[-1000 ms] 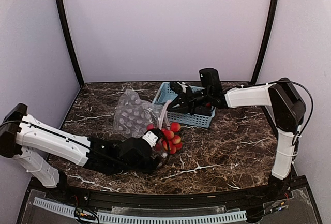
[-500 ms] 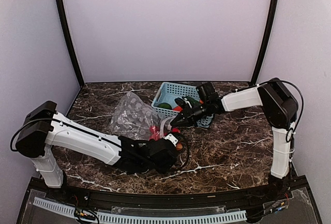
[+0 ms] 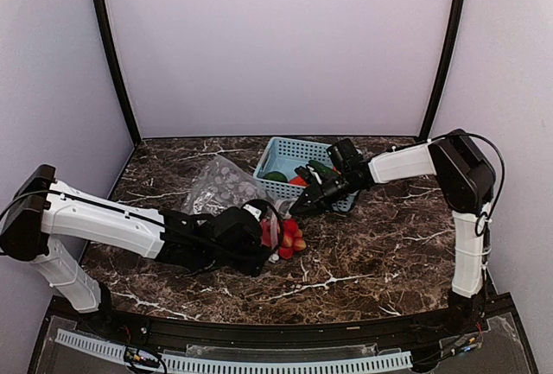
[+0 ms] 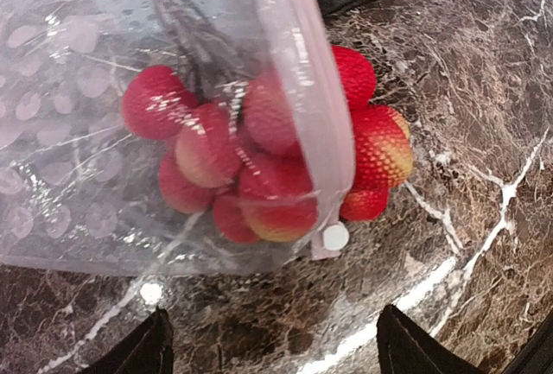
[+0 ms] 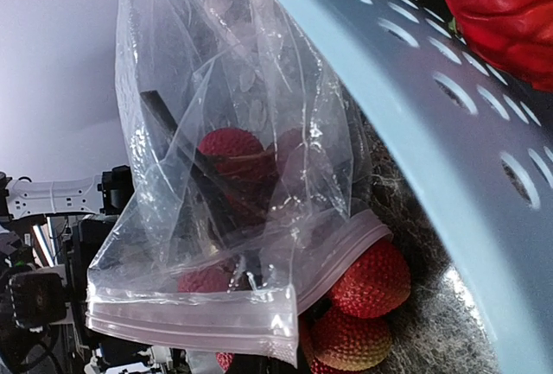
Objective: Place the food in the zip-top bag and seal the zipper
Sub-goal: Adjust the fake fruit in the zipper food storage bag.
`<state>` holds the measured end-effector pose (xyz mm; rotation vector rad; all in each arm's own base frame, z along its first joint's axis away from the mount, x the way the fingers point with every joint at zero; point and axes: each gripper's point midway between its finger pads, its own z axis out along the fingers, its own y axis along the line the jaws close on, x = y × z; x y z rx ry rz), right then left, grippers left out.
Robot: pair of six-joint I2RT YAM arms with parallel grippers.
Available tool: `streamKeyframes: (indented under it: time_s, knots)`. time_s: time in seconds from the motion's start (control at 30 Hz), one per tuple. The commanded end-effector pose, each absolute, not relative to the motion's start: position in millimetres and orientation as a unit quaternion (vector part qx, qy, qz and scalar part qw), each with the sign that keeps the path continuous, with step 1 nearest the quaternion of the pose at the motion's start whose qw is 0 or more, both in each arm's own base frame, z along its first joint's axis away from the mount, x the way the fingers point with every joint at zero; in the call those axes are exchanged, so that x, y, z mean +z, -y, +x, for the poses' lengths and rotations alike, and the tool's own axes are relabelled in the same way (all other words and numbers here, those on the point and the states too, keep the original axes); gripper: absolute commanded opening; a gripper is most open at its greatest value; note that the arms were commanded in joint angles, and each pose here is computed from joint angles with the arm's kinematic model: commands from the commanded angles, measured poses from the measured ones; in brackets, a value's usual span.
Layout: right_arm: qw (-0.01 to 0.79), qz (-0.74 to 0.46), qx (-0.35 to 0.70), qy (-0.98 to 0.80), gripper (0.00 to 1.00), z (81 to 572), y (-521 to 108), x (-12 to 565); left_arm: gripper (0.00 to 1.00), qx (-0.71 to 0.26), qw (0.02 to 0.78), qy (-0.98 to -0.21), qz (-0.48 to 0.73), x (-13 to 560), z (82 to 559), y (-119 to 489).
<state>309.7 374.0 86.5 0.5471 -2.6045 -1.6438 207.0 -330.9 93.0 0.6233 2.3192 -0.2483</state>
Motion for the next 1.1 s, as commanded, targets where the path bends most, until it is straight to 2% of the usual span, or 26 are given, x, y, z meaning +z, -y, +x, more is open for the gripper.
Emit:
streamKeyframes:
  time_s: [0.0,0.13,0.43,0.67,0.8,1.07]
  knots:
    - [0.016,0.166,-0.527,0.833,0.00,313.8,-374.7,80.5,0.80,-0.098,0.331,-0.900,0.266,84.7,205.0,355.1]
    - [0.014,0.167,-0.528,0.833,0.00,312.5,-374.3,82.6,0.76,-0.078,0.327,-0.905,0.261,77.7,213.2,365.2]
    - [0.016,0.166,-0.534,0.829,0.00,311.4,-375.0,86.0,0.78,0.017,0.285,-0.915,0.286,45.2,222.1,363.4]
    - [0.028,0.161,-0.542,0.825,0.00,308.6,-376.3,83.9,0.73,0.051,0.263,-0.917,0.294,26.8,228.9,357.0]
    - [0.030,0.161,-0.546,0.822,0.00,307.6,-376.9,85.0,0.65,0.048,0.252,-0.919,0.298,19.9,231.4,358.3]
    - [0.037,0.176,-0.569,0.803,0.00,299.1,-376.8,105.7,0.37,0.055,0.257,-0.912,0.315,30.3,233.4,353.2]
